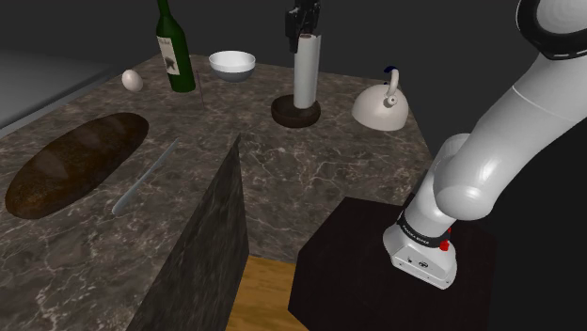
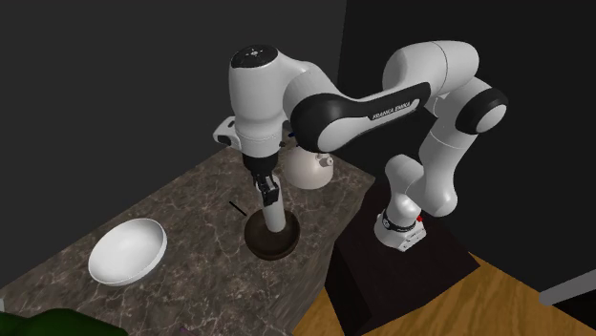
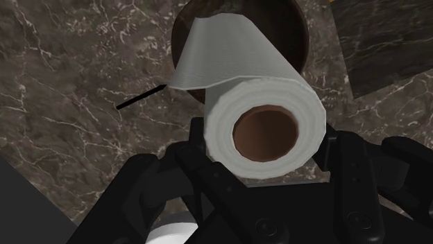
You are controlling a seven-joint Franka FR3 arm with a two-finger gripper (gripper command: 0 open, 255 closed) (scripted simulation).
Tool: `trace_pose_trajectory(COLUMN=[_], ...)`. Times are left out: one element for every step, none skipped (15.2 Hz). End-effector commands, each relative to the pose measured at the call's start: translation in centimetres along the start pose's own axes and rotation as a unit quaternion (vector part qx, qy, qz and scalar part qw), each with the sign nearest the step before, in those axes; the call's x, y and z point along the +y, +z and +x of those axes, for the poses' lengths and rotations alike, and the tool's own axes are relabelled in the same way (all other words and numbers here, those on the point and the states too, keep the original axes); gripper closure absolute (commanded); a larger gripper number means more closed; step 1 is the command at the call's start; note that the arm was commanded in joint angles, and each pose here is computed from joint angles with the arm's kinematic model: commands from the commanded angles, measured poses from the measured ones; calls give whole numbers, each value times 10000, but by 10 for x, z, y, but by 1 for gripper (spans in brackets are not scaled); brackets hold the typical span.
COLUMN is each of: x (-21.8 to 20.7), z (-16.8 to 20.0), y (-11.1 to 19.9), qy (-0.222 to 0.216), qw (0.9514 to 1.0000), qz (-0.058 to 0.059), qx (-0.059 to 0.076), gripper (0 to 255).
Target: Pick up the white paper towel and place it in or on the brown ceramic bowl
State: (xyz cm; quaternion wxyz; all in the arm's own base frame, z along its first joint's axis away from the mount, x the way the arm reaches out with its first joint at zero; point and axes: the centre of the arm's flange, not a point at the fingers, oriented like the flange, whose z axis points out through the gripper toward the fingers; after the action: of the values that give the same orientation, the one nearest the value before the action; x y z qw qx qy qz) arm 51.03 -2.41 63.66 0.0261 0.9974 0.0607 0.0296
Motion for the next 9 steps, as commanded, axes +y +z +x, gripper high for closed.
trace_pose_trajectory(x=[0, 0, 0, 0, 0, 0, 0, 0, 0], z=[0, 0, 0, 0, 0, 0, 0, 0, 0], y=[0, 0, 0, 0, 0, 0, 0, 0, 0], qy=[0, 0, 0, 0, 0, 0, 0, 0, 0], qw=[10000, 10000, 10000, 10000, 10000, 10000, 10000, 10000, 10000], qz=[0, 0, 0, 0, 0, 0, 0, 0, 0], qx=[1, 1, 1, 1, 1, 1, 1, 1, 1], gripper=[255, 255, 255, 255, 0, 0, 0, 0, 0])
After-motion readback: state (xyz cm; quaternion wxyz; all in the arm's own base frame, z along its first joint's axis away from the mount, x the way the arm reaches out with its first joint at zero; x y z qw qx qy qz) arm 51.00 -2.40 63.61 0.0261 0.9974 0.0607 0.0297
